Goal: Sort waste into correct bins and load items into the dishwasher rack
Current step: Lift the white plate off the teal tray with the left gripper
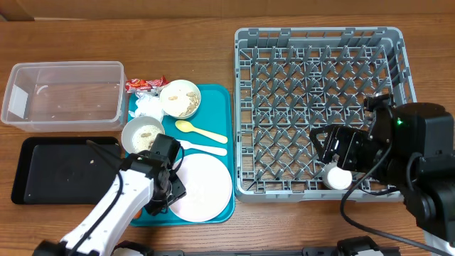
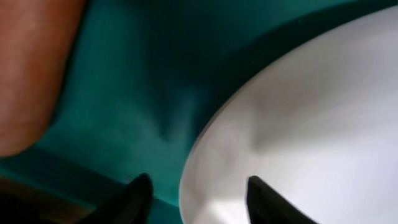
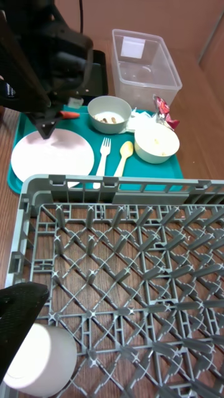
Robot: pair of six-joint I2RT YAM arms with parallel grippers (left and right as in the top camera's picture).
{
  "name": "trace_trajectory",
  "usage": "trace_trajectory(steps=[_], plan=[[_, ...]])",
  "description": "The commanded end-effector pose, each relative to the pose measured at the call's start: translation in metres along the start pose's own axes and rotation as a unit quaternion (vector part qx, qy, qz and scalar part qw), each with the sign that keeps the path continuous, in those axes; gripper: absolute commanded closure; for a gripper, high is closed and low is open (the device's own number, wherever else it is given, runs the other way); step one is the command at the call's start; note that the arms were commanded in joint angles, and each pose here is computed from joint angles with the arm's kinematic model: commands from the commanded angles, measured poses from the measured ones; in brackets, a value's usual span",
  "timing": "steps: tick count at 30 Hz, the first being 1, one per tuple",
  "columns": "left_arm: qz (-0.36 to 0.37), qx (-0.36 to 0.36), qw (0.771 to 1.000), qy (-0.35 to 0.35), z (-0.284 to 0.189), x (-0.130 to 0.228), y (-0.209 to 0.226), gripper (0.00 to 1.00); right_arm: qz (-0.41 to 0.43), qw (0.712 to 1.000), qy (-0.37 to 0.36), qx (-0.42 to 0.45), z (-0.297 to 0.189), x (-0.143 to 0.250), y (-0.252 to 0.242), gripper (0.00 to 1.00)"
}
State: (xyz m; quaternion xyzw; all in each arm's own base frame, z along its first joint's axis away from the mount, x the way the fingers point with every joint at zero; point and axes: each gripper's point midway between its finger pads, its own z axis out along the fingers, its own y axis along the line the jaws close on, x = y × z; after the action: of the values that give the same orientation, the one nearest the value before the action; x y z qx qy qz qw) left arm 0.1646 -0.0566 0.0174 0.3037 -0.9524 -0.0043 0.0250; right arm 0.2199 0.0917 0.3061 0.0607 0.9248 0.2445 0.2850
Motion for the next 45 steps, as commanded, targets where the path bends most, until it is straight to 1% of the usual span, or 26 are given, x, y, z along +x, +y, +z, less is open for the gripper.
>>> trace_trajectory(steps=[1,5,6,8,12,16,22,27,29,30,32,34,35,36,39,42,45], plan=[[-0.014,-0.019,1.0,0.011,0.013,0.003,0.007,0.6,-0.008,1.0,-0.004,-0.006,-0.002,-0.002,0.004,0.09],[-0.014,-0.025,0.999,0.017,0.019,0.002,0.005,0.73,-0.01,1.0,-0.004,-0.006,-0.002,-0.002,0.004,0.1],[-0.014,-0.025,0.999,0.017,0.02,0.002,0.005,0.79,-0.01,1.0,-0.004,-0.006,-0.002,-0.002,0.004,0.1],[-0.014,-0.024,0.999,0.018,0.019,0.003,0.005,0.96,-0.009,1.0,-0.004,-0.006,-0.002,-0.002,0.004,0.1],[-0.015,-0.025,0.999,0.031,0.012,0.006,0.004,0.96,-0.01,1.0,-0.004,-0.006,-0.002,-0.002,0.004,0.1],[-0.021,-0.026,0.999,0.028,-0.014,0.002,0.003,0.96,-0.009,1.0,-0.004,-0.006,-0.002,-0.002,0.004,0.1],[-0.023,-0.033,0.999,-0.025,-0.091,-0.022,0.012,0.96,-0.009,1.0,-0.004,-0.006,-0.002,-0.002,0.004,0.1],[0.029,0.026,0.995,-0.088,-0.164,-0.038,0.001,0.96,-0.012,1.0,-0.004,-0.007,-0.002,-0.002,0.004,0.1],[0.068,0.068,0.989,-0.109,-0.19,-0.041,-0.012,0.96,-0.027,1.0,-0.004,-0.007,-0.002,-0.002,0.004,0.1],[0.091,0.09,0.985,-0.118,-0.201,-0.041,-0.02,0.96,-0.038,0.999,-0.002,-0.012,-0.002,-0.001,0.006,0.1],[0.176,0.153,0.962,-0.141,-0.228,-0.039,-0.043,0.96,-0.067,0.997,0.006,-0.042,-0.003,0.002,0.016,0.1],[0.284,0.227,0.919,-0.156,-0.253,-0.027,-0.069,0.96,-0.088,0.992,0.012,-0.09,-0.004,0.004,0.033,0.11],[0.324,0.256,0.897,-0.16,-0.263,-0.02,-0.079,0.96,-0.099,0.989,0.014,-0.113,-0.005,0.004,0.041,0.11],[0.351,0.278,0.879,-0.162,-0.271,-0.014,-0.085,0.96,-0.108,0.985,0.014,-0.132,-0.006,0.003,0.048,0.11],[0.403,0.323,0.843,-0.154,-0.281,0.003,-0.095,0.96,-0.114,0.983,0.013,-0.142,-0.001,-0.002,0.051,0.11],[0.449,0.345,0.811,-0.147,-0.285,0.018,-0.102,0.96,-0.12,0.979,0.03,-0.164,0.006,-0.002,0.057,0.11],[0.467,0.349,0.798,-0.152,-0.287,0.024,-0.108,0.96,-0.165,0.956,0.055,-0.236,0.006,0.007,0.077,0.11]])
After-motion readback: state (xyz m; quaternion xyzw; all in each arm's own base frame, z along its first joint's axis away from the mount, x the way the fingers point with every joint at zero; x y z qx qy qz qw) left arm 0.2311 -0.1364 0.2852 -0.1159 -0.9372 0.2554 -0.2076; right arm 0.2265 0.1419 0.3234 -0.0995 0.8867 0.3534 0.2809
